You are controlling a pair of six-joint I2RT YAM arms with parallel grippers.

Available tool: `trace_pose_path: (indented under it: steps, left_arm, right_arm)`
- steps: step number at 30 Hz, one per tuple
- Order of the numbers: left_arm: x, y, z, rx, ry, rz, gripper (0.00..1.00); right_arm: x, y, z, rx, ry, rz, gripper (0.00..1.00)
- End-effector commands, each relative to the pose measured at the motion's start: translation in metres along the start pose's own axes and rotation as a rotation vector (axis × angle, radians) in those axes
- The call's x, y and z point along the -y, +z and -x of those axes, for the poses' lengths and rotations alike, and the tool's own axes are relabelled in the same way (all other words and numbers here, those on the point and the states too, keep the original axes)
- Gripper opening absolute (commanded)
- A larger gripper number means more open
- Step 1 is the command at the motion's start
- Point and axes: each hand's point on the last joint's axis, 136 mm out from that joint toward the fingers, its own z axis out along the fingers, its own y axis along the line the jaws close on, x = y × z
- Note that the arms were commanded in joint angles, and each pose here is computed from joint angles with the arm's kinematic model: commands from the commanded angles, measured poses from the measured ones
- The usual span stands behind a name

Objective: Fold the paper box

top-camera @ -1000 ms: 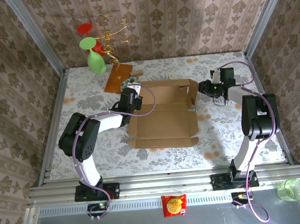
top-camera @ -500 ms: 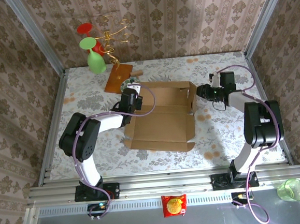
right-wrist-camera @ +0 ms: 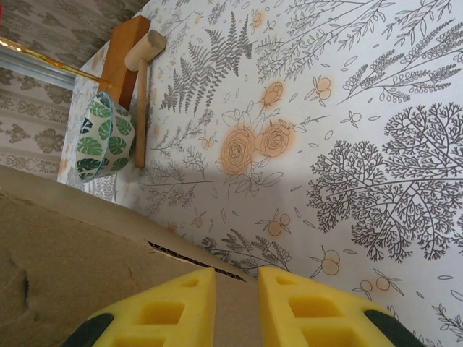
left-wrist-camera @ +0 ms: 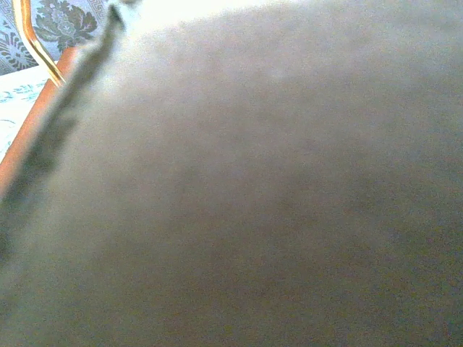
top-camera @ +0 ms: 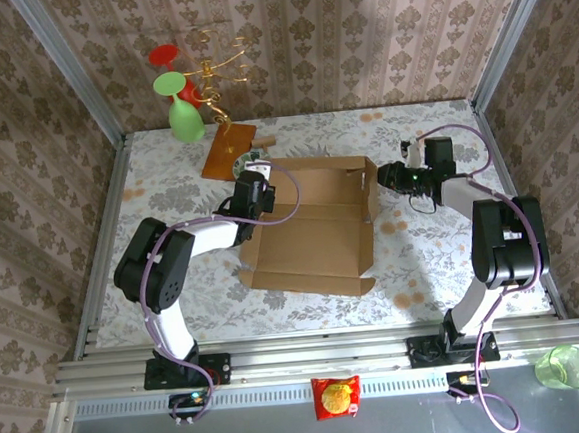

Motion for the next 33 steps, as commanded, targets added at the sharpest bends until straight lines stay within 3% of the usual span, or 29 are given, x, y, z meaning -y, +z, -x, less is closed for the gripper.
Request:
trace_pose_path:
  steps: [1, 13, 19, 33]
  left_arm:
    - [0.002, -0.002, 0.003, -0.004, -0.003, 0.006, 0.00]
    - [0.008, 0.003, 0.005, -0.026, -0.064, -0.014, 0.00]
    - [0.021, 0.004, 0.035, -0.068, -0.132, -0.074, 0.00]
    - [0.017, 0.002, 0.047, -0.144, -0.184, -0.087, 0.00]
  right_arm:
    - [-0.015, -0.010, -0.001, 0.005, 0.034, 0.090, 0.22]
    - [-0.010, -0.003, -0.003, -0.048, 0.123, 0.117, 0.20]
    - [-0.012, 0.002, 0.021, -0.044, 0.177, 0.104, 0.22]
    - [-0.014, -0.001, 0.056, -0.053, 0.232, 0.045, 0.22]
